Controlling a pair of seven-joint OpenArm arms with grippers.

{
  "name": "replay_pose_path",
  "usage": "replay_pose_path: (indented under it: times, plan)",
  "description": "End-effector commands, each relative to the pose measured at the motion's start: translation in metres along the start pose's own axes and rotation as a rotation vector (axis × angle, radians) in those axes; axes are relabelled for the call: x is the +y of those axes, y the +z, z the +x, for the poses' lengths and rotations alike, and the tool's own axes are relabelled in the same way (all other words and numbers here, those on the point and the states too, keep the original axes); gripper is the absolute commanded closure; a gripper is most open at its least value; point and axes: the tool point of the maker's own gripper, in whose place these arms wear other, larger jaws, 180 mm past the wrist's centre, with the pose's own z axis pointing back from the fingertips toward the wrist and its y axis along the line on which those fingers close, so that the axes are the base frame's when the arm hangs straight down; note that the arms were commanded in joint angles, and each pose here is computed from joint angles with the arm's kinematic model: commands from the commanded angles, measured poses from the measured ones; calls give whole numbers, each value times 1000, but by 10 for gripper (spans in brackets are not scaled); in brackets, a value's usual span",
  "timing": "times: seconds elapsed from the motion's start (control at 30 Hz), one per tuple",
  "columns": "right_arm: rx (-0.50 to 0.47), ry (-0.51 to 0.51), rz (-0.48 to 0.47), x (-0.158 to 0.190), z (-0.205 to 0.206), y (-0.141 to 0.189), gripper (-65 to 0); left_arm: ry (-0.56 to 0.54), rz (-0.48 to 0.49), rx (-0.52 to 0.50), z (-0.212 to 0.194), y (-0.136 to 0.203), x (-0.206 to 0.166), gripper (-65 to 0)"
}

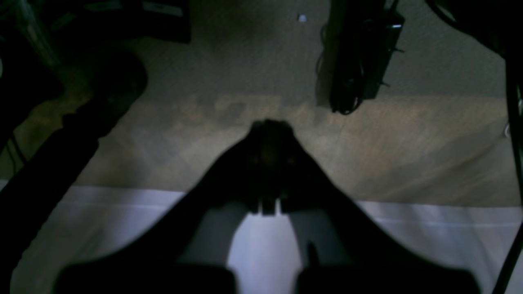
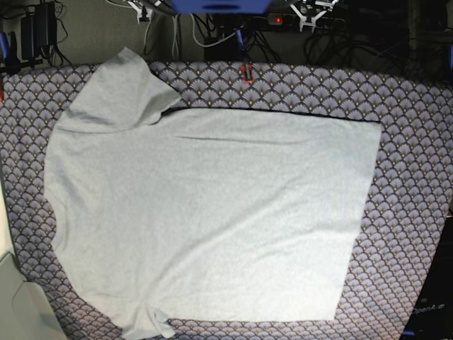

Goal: Fold the T-shirt properly

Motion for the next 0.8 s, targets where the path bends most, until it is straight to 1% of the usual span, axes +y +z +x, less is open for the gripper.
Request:
replay_pose_path:
  times: [0.0,0.07,0.3,0.33,0.4,0.53,0.57,0.63,0.7,0.77]
  plan:
    - [3,4,3,-1,-3,0,0,-1,7,-11,-1,0,3,-3]
    - [2,4,3,-1,-2,0,0,-1,7,-24,0,0,3,-3]
    - [2,-1,3,-2,-3,0,0,-2,6,-17,-10,0,2,-3]
    - [-15,0,2,-2,2,1,0,-1,5,-20,-10,0,2,-3]
    - [-31,2,-2,-5,-4,3,0,0,3,-45,-9,2,2,-3]
    - [-157,13,-22,-17,4,20,0,-12,-6,-158,0,19,-1,-3]
    - [-207,18,-25,-19,12,29,0,-17,-8,-182,-1,25,-2,-3]
    - [-279,25,-27,-20,19,45,0,-29,3,-253,10,39,6,-3]
    - [-346,31,-29,-20,29,64,0,-38,-1,-312,20,54,5,-3]
    - [-405,37,-29,-20,35,82,0,-43,-8,-334,23,68,2,-3]
